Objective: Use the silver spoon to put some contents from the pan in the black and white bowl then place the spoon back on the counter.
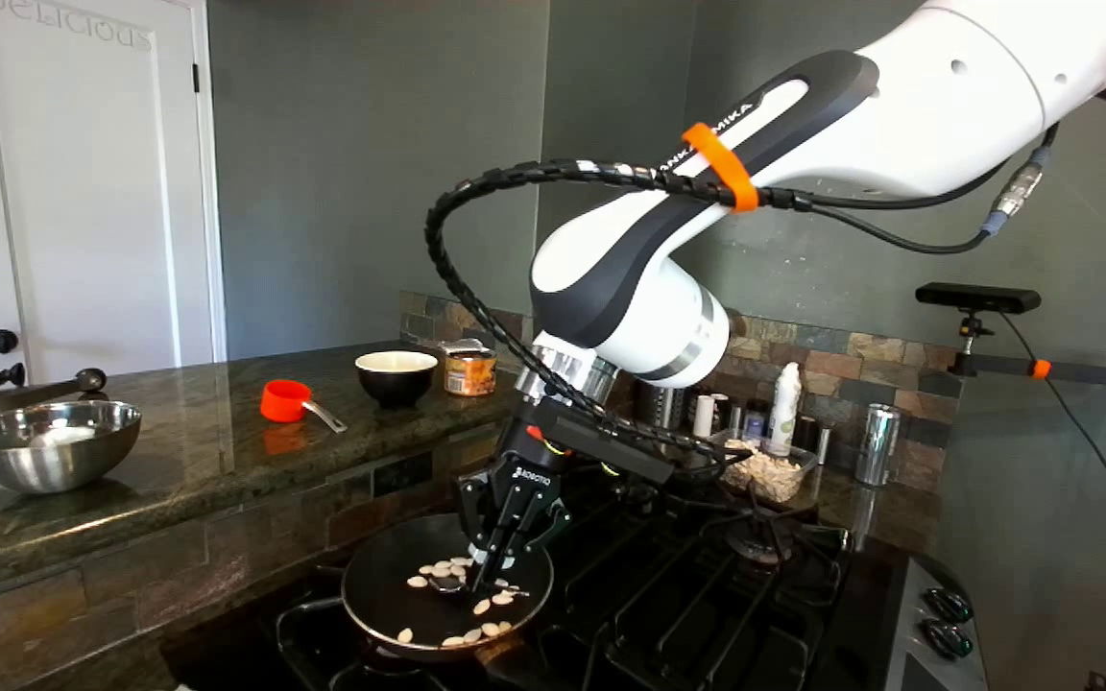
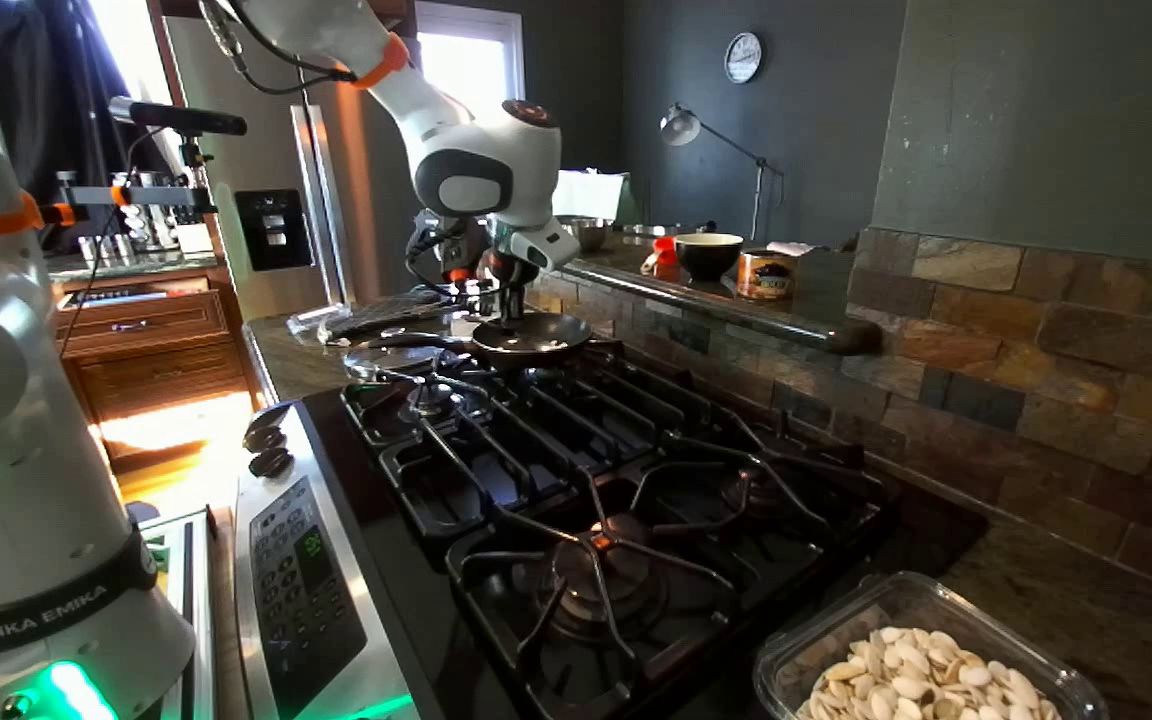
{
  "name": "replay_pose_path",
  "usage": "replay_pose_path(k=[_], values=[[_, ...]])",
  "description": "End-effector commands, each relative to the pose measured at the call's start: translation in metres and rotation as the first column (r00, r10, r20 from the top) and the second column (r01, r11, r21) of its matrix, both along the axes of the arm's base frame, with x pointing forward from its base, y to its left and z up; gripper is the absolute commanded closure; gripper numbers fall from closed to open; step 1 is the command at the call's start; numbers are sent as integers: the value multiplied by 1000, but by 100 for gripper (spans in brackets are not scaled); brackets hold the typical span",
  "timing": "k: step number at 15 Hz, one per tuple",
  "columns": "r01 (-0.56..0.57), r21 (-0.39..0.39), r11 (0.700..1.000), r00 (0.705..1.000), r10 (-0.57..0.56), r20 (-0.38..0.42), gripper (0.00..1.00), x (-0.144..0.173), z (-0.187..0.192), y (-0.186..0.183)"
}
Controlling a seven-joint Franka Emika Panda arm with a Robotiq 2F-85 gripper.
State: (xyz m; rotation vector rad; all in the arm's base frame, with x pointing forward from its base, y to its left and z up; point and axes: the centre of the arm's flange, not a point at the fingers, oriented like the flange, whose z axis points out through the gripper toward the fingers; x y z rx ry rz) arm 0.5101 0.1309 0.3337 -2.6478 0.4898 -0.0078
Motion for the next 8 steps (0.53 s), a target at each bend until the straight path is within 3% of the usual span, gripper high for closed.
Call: replay_pose_path(k=[1,8], values=[[15,-1,1000,1000,-15,9,98,2,-1,-10],[51,-20,999,999,-51,-8,98,9,0,-22]])
